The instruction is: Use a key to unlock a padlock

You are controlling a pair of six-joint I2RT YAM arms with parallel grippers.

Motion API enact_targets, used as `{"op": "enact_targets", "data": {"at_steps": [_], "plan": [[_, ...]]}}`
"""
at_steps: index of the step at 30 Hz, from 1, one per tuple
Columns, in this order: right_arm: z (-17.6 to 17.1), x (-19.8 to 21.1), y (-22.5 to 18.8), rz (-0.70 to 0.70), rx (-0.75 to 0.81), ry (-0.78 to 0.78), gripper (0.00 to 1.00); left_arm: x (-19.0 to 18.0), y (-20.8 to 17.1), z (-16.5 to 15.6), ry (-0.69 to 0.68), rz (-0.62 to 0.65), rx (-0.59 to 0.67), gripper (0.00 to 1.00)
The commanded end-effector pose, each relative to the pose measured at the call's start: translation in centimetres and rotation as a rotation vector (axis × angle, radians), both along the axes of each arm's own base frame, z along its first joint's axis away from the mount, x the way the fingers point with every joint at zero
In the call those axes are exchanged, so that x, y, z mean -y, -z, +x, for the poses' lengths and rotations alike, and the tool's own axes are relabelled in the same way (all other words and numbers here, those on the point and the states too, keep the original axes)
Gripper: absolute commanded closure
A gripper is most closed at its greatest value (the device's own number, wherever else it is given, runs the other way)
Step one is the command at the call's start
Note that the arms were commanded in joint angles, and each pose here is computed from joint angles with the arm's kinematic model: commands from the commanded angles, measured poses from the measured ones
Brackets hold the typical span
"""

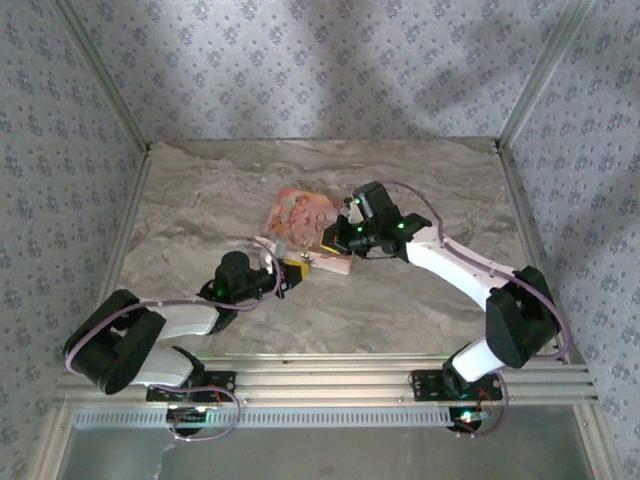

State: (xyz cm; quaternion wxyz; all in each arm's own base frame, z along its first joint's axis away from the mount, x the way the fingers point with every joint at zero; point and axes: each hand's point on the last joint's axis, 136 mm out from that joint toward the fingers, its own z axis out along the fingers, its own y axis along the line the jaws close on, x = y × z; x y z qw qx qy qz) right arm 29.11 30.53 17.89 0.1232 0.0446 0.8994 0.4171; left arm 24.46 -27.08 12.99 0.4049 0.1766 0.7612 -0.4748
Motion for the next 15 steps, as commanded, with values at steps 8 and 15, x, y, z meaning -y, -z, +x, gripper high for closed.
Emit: {"op": "enact_targets", "data": {"at_steps": [8,15], "plan": [[-0.5,1.6,0.8,-0.256,0.176,0.054,1.0,-2.5,1.6,0.1,-0.111,0.151,-0.038,1.0],[-2.6,-3.0,5.3,-0.372,0.228,-0.022,0.83,-7.3,2.7,-1.2,-0.255,0.304,-0.076,1.0]]}}
